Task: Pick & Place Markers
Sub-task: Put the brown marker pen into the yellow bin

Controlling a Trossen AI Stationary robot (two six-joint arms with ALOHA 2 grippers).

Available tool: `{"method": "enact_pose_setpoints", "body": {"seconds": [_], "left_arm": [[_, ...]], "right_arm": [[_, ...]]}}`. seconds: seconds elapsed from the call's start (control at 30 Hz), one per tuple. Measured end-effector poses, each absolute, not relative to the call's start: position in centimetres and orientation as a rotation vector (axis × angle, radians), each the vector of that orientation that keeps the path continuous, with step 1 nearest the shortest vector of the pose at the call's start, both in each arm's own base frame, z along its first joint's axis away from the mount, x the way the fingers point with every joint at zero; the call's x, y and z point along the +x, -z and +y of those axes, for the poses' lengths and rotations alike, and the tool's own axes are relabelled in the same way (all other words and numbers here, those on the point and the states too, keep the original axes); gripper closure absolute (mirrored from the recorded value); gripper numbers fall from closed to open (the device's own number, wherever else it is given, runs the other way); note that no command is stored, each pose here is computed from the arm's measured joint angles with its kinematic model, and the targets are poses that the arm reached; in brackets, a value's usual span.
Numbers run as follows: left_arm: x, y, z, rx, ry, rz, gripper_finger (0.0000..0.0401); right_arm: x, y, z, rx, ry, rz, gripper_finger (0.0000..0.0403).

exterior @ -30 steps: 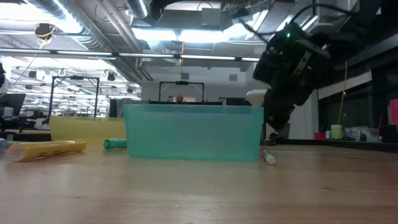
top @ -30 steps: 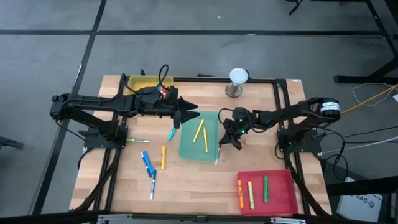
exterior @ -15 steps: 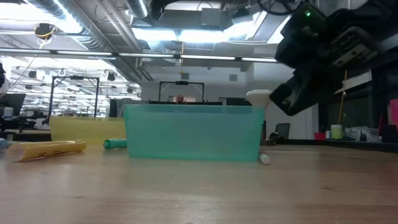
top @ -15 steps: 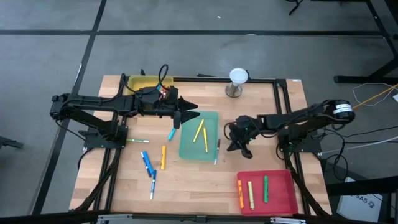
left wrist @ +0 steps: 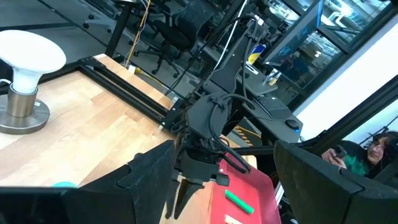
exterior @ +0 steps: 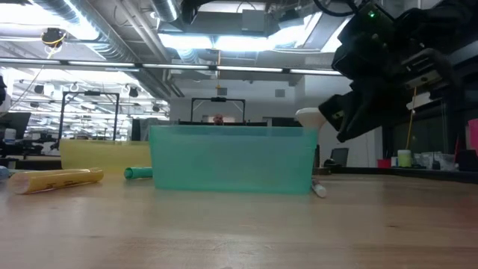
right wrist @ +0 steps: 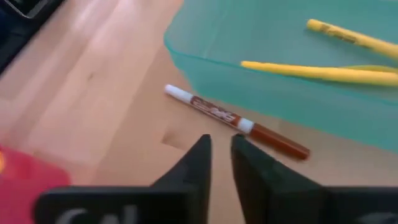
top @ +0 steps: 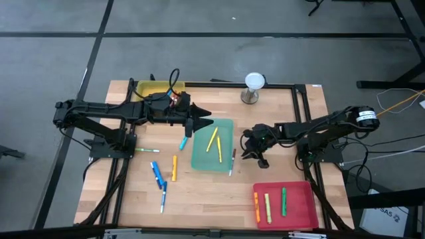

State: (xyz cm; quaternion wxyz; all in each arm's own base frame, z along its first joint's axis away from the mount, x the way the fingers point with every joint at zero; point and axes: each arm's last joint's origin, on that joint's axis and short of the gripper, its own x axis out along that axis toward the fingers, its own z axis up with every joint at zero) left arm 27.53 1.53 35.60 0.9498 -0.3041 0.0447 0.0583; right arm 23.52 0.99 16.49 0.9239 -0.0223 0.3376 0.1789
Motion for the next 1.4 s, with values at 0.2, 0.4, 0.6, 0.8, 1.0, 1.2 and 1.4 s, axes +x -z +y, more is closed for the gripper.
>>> {"method": "enact_pose_setpoints", "body": {"seconds": [0.2, 0.4, 0.6, 0.8, 1.0, 1.2, 1.4], "left_arm": [[27.5, -35.6, 1.5, -0.634, -0.119, 0.09, 0.0134], [27.5, -35.6, 1.5, -0.634, -0.116, 0.091, 0.0134], [27.5, -35.6, 1.5, -0.634, -0.116, 0.091, 0.0134], [27.5, -35.6, 1.5, -0.634, -0.116, 0.091, 0.0134], [27.5, -35.6, 1.5, -0.637, -0.116, 0.091, 0.0134], [27.5, -35.6, 1.5, -0.638, -0.101, 0.096, 0.0134], [27.5, -35.6, 1.4, -0.643, -0.087, 0.1, 0.0134]], "right_arm": [[23.6, -16.4, 0.8, -0.177, -0.329, 0.691, 0.025], [23.7, -15.6, 0.7, -0.358, -0.395, 0.704, 0.0191], [24.0, -14.5, 0.7, -0.516, -0.469, 0.714, 0.0183], [24.8, -14.0, 0.6, -0.611, -0.487, 0.72, 0.0183], [26.9, -15.2, 0.6, -0.639, -0.493, 0.705, 0.0183], [27.6, -14.8, 0.6, -0.645, -0.55, 0.811, 0.0183], [27.7, -14.6, 0.5, -0.704, -0.562, 0.806, 0.0183]]}}
